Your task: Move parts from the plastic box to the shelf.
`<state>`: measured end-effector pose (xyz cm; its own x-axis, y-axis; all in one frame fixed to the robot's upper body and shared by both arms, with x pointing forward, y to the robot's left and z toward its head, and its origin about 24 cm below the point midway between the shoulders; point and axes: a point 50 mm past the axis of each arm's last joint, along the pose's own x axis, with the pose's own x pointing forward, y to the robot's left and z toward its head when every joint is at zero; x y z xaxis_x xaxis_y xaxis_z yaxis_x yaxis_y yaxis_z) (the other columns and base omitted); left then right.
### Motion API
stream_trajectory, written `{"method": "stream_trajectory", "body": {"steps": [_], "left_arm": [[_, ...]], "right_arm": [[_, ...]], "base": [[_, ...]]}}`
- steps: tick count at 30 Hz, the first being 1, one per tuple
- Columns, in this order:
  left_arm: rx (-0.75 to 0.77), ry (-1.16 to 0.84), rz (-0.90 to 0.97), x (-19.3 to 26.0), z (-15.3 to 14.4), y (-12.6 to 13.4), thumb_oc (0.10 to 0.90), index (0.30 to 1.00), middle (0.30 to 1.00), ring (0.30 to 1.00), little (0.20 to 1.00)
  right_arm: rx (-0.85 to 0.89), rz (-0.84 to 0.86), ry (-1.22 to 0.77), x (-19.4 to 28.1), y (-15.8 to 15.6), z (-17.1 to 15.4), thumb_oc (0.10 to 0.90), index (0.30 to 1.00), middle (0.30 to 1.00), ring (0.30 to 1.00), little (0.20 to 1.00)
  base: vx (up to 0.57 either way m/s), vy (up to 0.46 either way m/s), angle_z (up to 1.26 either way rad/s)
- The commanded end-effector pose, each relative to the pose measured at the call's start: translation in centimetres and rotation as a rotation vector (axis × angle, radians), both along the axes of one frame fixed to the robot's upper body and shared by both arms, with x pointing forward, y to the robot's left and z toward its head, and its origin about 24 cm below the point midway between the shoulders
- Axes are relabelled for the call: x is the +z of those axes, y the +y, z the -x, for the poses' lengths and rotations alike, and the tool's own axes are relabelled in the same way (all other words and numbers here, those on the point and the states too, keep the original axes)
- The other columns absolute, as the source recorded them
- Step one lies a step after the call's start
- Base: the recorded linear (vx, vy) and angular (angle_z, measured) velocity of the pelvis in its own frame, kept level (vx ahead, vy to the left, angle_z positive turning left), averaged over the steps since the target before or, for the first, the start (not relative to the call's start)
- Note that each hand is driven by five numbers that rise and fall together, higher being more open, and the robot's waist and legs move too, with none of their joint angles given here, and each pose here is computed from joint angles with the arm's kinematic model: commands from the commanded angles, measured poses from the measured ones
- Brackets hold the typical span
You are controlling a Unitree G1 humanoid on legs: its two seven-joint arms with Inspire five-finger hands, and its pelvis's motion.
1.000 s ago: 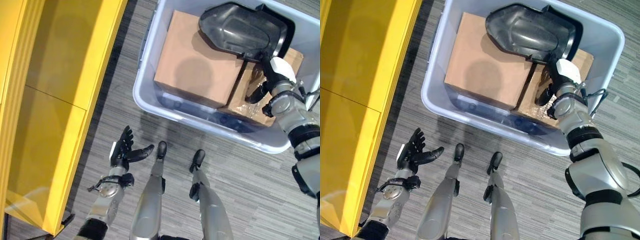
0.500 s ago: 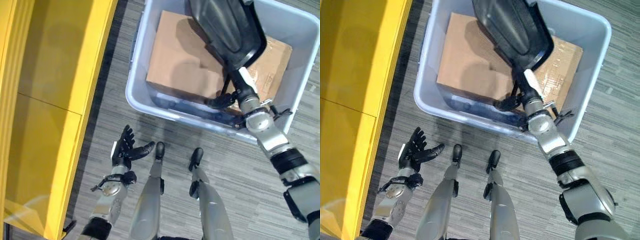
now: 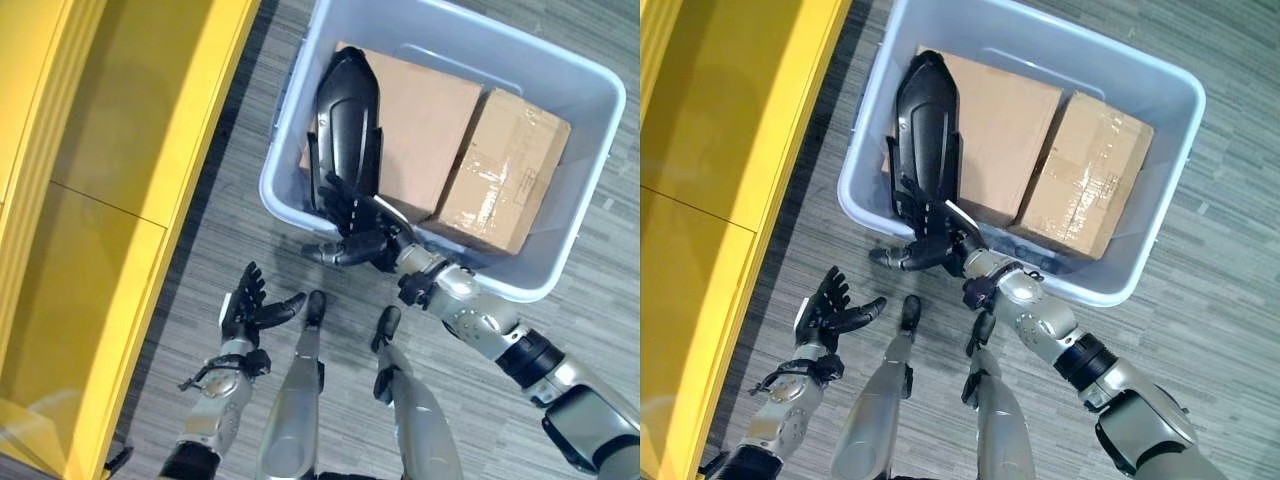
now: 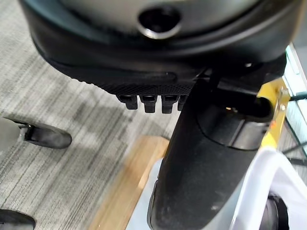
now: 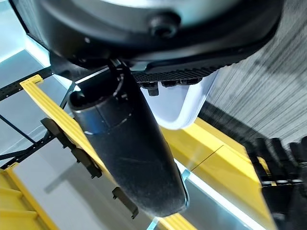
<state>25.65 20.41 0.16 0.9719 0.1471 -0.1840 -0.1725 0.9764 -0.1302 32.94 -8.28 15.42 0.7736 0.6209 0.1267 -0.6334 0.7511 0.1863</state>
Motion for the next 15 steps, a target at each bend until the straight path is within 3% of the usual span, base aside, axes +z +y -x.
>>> {"method": "stream_trajectory", "body": {"steps": [1,15], "left_arm": [[0.017,-0.080,-0.049,1.8,1.3,1.9,0.900,1.000,1.000,1.000,1.000],[0.042,-0.049,-0.041,1.3,1.7,2.2,0.900,1.000,1.000,1.000,1.000]], "right_arm": [[0.140,-0.188,-0.206,6.1,1.5,1.9,0.900,1.000,1.000,1.000,1.000],[0.209,-0.281,-0.198,7.0,1.5,3.3,0.900,1.000,1.000,1.000,1.000]], "base": [[0.00,0.000,0.00],[-0.01,0.005,-0.01]]}}
